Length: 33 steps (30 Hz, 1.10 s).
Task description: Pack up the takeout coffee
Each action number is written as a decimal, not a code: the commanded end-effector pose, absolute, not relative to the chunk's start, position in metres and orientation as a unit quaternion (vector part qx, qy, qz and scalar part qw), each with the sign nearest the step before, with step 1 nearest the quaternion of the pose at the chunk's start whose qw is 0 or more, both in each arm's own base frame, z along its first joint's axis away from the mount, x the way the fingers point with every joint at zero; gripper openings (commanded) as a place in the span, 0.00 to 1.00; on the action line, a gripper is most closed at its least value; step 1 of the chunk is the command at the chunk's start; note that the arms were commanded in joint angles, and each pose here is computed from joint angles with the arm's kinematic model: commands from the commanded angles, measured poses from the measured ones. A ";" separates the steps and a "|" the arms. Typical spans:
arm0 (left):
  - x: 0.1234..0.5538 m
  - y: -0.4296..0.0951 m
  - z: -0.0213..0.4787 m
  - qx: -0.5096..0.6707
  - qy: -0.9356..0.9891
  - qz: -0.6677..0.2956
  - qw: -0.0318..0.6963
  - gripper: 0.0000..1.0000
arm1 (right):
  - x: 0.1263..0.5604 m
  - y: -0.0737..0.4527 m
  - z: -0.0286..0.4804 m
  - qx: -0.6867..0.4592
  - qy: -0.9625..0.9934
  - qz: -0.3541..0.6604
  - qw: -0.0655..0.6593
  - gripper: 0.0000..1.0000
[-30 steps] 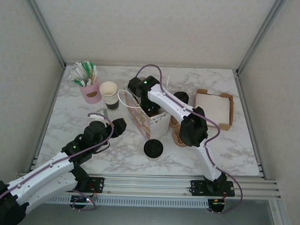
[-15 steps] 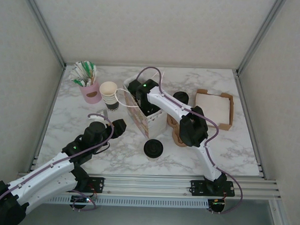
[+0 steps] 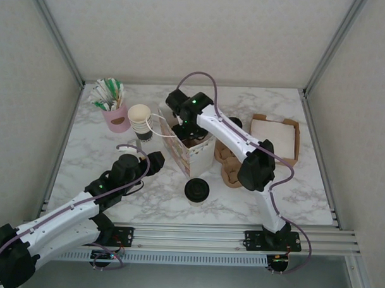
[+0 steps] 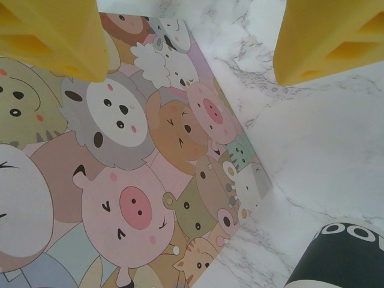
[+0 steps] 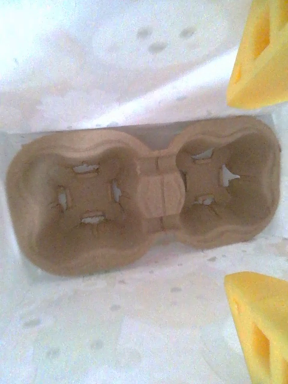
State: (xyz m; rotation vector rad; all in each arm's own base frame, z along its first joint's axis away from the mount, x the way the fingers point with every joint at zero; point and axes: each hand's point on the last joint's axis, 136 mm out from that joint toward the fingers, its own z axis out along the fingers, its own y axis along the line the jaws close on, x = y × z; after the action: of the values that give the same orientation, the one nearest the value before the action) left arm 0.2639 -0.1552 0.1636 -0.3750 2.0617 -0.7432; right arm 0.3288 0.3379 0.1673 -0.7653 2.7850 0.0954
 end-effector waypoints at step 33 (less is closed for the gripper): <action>0.238 -0.152 0.263 -0.097 0.769 -0.373 0.510 1.00 | 0.243 0.253 0.343 -0.249 0.860 0.206 0.395 0.99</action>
State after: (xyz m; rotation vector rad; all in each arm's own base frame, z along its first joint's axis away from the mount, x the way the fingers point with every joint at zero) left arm 0.2458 -0.1487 0.2599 -0.2856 1.8300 -0.8897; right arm 0.2515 0.2573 0.3355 -0.6432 2.2407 0.4758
